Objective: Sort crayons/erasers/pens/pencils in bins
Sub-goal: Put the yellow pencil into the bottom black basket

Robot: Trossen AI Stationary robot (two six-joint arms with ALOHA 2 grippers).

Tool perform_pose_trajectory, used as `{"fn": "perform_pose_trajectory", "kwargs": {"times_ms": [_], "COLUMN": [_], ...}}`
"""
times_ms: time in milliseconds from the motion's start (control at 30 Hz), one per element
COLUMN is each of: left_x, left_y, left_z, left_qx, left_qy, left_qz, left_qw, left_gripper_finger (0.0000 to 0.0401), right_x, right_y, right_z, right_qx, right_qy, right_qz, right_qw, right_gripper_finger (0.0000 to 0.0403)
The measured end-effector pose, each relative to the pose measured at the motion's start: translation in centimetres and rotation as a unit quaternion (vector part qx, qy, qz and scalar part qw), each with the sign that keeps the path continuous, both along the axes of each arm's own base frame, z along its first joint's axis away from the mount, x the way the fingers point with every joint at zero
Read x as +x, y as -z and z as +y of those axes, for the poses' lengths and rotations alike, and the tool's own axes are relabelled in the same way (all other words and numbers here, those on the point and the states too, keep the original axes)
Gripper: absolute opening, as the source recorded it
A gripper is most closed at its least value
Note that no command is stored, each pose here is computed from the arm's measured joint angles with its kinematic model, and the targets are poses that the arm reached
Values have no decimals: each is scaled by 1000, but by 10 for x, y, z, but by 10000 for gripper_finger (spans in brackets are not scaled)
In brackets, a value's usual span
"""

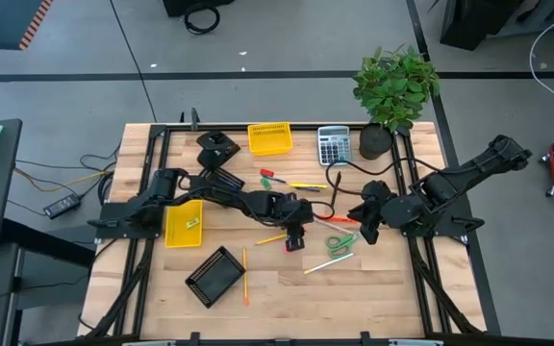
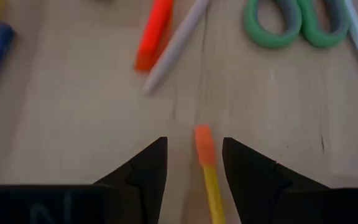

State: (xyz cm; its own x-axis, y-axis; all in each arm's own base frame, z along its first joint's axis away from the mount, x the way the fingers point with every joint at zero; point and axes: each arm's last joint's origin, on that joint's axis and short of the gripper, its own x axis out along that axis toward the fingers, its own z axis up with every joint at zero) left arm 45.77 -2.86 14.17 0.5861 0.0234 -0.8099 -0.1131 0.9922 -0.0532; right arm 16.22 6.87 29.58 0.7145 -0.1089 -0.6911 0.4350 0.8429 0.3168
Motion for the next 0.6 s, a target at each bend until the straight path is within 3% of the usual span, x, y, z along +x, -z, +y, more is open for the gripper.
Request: {"fn": "perform_pose_trajectory", "kwargs": {"times_ms": [400,600], "left_x": [1,1], "left_y": [15,16], "left_z": [-5,-5], "left_qx": [-22,-19], "left_qy": [-15,-6], "left_qz": [18,21], "left_qw": [1000,1000], "left_gripper_finger": [159,139], "right_x": [-1,-1], "right_y": [1,0], "right_z": [0,-1], "right_qx": [8,12], "right_qy": [10,19], "right_qz": [3,1], "right_qw": [1000,1000], "right_gripper_finger": [69,69]}}
